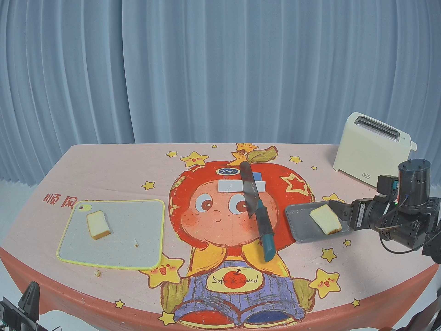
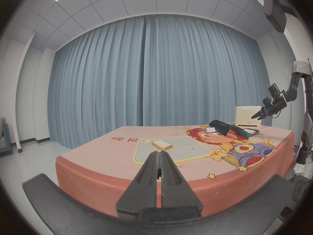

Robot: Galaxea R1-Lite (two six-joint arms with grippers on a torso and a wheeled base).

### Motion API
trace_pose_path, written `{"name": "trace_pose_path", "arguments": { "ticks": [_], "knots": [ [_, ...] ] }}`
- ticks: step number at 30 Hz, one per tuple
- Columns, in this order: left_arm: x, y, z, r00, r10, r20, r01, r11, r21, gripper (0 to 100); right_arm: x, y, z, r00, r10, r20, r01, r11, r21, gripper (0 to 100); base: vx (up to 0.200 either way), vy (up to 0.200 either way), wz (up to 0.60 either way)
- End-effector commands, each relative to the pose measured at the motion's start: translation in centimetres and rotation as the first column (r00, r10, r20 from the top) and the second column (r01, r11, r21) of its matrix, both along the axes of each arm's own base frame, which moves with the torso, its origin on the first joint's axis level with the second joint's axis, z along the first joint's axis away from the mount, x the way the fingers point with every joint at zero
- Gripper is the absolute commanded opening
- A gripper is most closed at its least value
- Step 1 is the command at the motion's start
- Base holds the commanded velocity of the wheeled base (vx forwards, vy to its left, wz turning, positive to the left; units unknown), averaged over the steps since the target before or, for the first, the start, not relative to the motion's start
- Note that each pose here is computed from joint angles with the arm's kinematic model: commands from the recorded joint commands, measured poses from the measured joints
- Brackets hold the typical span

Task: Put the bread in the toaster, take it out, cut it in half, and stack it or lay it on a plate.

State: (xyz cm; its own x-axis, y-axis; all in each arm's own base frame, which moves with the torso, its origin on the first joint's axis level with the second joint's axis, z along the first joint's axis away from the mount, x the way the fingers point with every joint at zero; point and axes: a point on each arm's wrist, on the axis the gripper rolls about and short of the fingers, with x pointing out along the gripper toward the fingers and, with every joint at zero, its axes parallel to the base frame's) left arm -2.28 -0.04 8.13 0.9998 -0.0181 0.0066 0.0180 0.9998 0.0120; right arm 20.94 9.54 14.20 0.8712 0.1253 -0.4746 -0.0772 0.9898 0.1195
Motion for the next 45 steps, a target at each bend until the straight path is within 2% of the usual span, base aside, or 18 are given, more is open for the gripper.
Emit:
{"name": "trace_pose_path", "arguments": {
  "ticks": [1,16,24,37,39,45],
  "knots": [
    [0.1,0.0,-0.5,1.000,0.000,-0.019,0.000,1.000,0.000,0,-0.3,-0.1,-0.3,1.000,0.011,0.014,-0.010,1.000,-0.008,100,0.000,0.000,0.00],
    [0.1,0.0,-0.5,1.000,-0.002,-0.019,0.002,1.000,0.002,0,-1.7,-1.2,0.5,0.997,-0.004,0.071,0.003,1.000,0.001,100,0.000,0.000,0.00],
    [0.1,0.0,-0.5,1.000,0.000,-0.019,0.000,1.000,0.000,0,-4.1,-2.4,0.8,0.994,-0.025,0.107,0.024,1.000,0.009,100,0.000,0.000,0.00],
    [0.1,0.0,-0.5,1.000,0.000,-0.019,0.000,1.000,0.000,0,-7.2,-5.0,1.7,0.971,-0.139,0.194,0.135,0.990,0.033,100,0.000,0.000,0.00],
    [0.1,0.0,-0.5,1.000,0.000,-0.019,0.000,1.000,0.000,0,-7.6,-5.6,1.8,0.962,-0.169,0.213,0.164,0.986,0.042,100,0.000,0.000,0.00],
    [0.1,0.0,-0.5,1.000,-0.002,-0.019,0.002,1.000,0.000,0,-9.2,-6.4,1.9,0.950,-0.183,0.253,0.177,0.983,0.046,100,0.000,0.000,0.00]
  ]
}}
